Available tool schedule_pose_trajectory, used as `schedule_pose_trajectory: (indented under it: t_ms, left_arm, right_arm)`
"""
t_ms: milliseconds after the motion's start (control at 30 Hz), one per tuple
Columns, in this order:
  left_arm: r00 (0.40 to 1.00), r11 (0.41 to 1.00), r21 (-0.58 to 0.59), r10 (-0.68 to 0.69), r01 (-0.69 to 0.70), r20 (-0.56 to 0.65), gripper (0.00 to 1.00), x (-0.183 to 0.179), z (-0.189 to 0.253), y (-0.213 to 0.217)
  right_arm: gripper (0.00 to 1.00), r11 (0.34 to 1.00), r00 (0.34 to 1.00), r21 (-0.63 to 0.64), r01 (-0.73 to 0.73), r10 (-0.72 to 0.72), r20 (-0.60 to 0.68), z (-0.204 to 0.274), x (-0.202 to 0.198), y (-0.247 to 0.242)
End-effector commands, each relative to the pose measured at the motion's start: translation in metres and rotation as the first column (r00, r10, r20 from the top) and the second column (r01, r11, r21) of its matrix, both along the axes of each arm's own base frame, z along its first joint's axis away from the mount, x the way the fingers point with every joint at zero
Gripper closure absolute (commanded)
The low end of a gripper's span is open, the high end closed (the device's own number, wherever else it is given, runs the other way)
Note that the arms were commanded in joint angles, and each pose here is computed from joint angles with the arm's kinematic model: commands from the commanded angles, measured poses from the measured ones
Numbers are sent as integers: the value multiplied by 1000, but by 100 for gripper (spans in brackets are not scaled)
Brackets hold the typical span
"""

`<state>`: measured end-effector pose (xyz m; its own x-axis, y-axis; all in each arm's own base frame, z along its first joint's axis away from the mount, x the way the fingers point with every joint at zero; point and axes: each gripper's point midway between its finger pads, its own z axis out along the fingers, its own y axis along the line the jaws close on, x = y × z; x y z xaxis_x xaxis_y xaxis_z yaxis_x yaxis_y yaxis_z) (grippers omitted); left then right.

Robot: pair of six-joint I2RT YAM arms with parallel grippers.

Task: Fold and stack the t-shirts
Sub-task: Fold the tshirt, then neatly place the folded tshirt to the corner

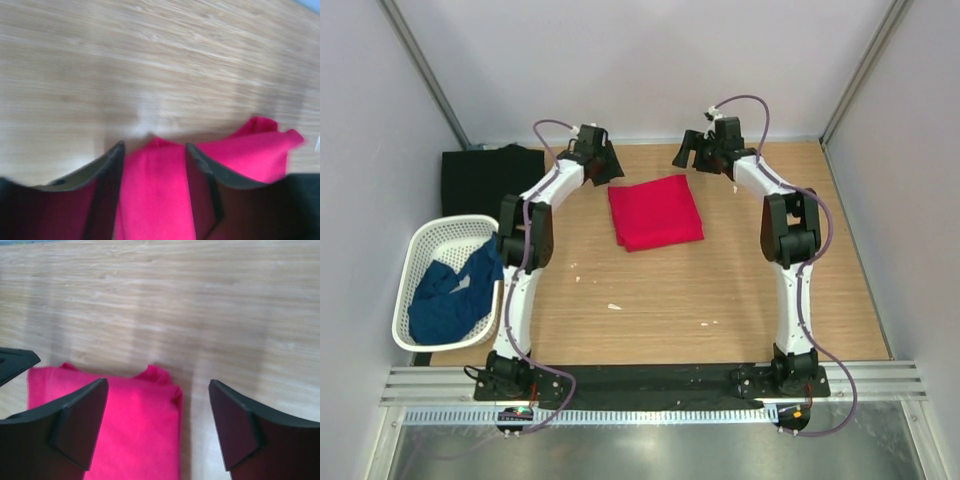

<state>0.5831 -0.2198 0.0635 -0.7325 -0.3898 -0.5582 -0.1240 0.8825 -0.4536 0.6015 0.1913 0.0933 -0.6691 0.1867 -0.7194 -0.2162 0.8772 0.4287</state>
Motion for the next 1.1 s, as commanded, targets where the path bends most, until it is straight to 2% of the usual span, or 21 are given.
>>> schedule_pose_trajectory:
  t_ms: [0, 33, 67, 100, 133, 200, 233, 300, 333, 433, 600, 733, 867, 1067]
  left_arm:
    - [988, 998, -15, -51, 53, 148, 42, -13, 100, 5]
    - [983, 998, -30, -55, 61, 173, 36, -22, 123, 6]
    - [983, 998, -34, -54, 61, 176, 30, -30, 130, 7]
    - [990, 998, -26, -53, 56, 129, 27, -45, 114, 11]
    - [989, 998, -46, -31, 38, 148, 27, -55, 134, 15]
    - [994, 998, -62, -6, 13, 112, 27, -74, 126, 20]
    - [998, 998, -62, -1, 5, 57, 28, -92, 102, 24]
    - [997, 991, -134, 14, -4, 70, 28, -105, 110, 17]
    - [1000, 992, -128, 18, -16, 19, 28, -119, 87, 18]
    - [999, 992, -120, 43, -45, -24, 28, -132, 69, 15]
    - [997, 985, -164, 42, -53, -70, 29, -125, 38, 4]
    - [995, 984, -169, 50, -63, -84, 30, -115, 20, -1]
    - [994, 979, -194, 44, -62, -95, 30, -106, 6, -9]
    - [988, 969, -236, 33, -68, -150, 31, -108, -22, -22]
  right_arm:
    - [5, 999, 991, 28, -32, 28, 130, 95, -29, -4]
    - [0, 999, 991, 30, -30, 25, 135, 98, -36, -5]
    - [0, 999, 986, 36, -24, 18, 165, 117, -46, -9]
    - [0, 1000, 992, 25, -17, 14, 123, 98, -59, -12]
    - [0, 1000, 993, 23, -18, 15, 119, 96, -66, -13]
    - [0, 999, 996, 30, -16, 13, 94, 90, -84, -15]
    - [0, 999, 996, 39, -23, 20, 82, 87, -91, -14]
    - [1, 998, 999, 54, -22, 19, 42, 73, -109, -14]
    - [1, 999, 999, 50, -5, 3, 37, 68, -112, -15]
    - [0, 999, 999, 11, 35, -35, -19, 41, -130, -24]
    - [0, 994, 988, -6, 105, -105, -113, 12, -157, -36]
    - [0, 994, 990, 44, 104, -100, -99, 17, -179, -30]
    - [0, 991, 984, 11, 134, -132, -117, 14, -194, -36]
    - [0, 981, 969, -46, 190, -195, -151, 6, -197, -50]
